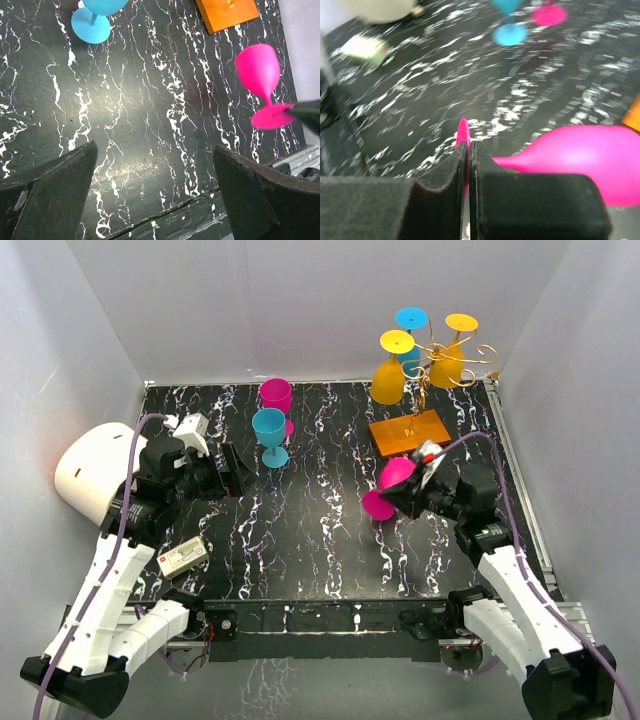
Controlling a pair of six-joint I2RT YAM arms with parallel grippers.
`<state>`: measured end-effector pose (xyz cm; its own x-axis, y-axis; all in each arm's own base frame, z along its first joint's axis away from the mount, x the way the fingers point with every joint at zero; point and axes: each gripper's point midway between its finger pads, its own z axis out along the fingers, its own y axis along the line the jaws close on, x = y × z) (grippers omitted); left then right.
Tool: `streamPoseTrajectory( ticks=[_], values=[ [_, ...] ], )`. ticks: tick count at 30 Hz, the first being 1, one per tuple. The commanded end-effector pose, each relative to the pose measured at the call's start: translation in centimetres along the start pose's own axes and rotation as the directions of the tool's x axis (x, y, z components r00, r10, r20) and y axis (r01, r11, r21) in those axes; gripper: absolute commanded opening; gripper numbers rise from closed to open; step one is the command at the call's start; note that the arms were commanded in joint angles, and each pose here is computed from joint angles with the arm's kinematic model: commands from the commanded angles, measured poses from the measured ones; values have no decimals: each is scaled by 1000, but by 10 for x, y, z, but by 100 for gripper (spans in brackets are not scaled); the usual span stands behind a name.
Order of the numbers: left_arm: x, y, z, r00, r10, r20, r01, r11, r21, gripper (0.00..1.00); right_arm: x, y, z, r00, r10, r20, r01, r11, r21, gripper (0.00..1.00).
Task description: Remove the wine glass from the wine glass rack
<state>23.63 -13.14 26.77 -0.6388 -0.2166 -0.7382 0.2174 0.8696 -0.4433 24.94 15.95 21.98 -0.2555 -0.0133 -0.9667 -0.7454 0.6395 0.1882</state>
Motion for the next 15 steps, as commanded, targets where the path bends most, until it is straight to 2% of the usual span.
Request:
streamPoseTrajectory(
  ticks=[1,4,8,10,15],
  values=[
    [-1,1,-5,999,-31,14,31,999,-12,99,-17,78,11,885,-396,245,463,800,-381,0],
    [-4,-1,-6,998,-56,12,56,998,-17,99,12,114,26,806,-530,264,580,618,-530,0],
    [-7,-1,-7,994,-113,0,113,992,-50,99,48,151,44,652,-694,306,691,377,-617,0],
    [-9,1,-9,991,-135,-13,134,988,-80,99,60,164,47,559,-746,362,749,267,-607,0],
    [-15,3,-15,988,-148,-34,142,981,-134,99,69,172,57,310,-838,449,877,69,-475,0]
  ],
)
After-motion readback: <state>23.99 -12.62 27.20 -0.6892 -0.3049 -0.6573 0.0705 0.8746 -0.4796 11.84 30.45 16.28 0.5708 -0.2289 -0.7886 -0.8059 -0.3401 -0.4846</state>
